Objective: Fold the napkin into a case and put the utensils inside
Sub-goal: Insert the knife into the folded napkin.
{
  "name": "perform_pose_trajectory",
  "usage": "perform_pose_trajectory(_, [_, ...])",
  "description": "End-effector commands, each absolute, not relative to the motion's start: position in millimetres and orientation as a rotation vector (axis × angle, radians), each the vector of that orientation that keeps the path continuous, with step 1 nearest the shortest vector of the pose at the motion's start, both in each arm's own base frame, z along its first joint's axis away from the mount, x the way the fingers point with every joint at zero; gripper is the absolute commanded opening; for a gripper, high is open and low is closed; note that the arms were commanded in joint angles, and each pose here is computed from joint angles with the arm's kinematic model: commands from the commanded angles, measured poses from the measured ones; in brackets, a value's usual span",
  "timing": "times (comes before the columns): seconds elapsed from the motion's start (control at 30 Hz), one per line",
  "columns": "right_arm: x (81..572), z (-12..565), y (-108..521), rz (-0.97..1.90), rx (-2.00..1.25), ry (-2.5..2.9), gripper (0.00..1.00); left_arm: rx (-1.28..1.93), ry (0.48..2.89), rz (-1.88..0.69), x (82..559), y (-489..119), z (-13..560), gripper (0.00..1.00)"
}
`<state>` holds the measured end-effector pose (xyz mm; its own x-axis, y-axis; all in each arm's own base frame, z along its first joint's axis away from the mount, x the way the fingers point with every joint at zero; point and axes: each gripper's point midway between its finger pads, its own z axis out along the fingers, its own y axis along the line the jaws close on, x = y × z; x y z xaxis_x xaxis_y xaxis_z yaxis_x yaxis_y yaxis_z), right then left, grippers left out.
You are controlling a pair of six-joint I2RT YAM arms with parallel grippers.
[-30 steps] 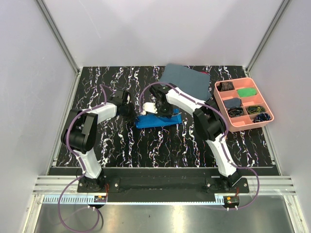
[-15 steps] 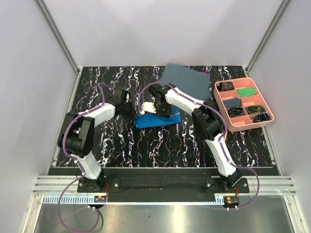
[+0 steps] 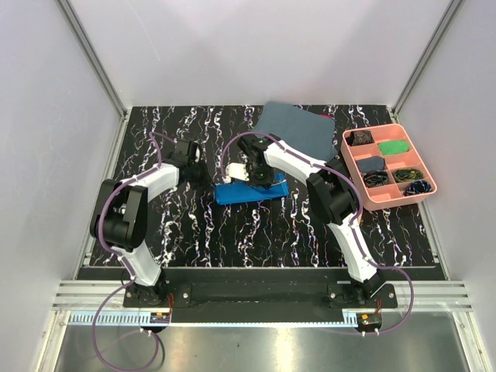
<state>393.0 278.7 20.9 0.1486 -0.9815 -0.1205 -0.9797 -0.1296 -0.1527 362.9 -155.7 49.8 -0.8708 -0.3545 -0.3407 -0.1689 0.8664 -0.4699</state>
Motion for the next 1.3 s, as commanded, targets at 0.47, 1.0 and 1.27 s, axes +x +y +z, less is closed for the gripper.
perform_pose_trajectory(0.47, [403.6,39.1,313.4,0.036,-2.144,1.849,0.20,-0.347,2.622,-0.581,370.1,-160.1,39.6,0.01])
perform_pose_trajectory(1.0, [405.8,162.4,238.3,-0.143,-1.490,2.075,1.00,-0.241,2.444,-0.613,363.9,-155.0,132.6,0.22])
perform_pose_trajectory(1.27, [379.4,207.5,117.6,-0.035,-0.136,2.423,1.00,-0.052,2.361,-0.728,328.8,-196.9,170.1,0.23])
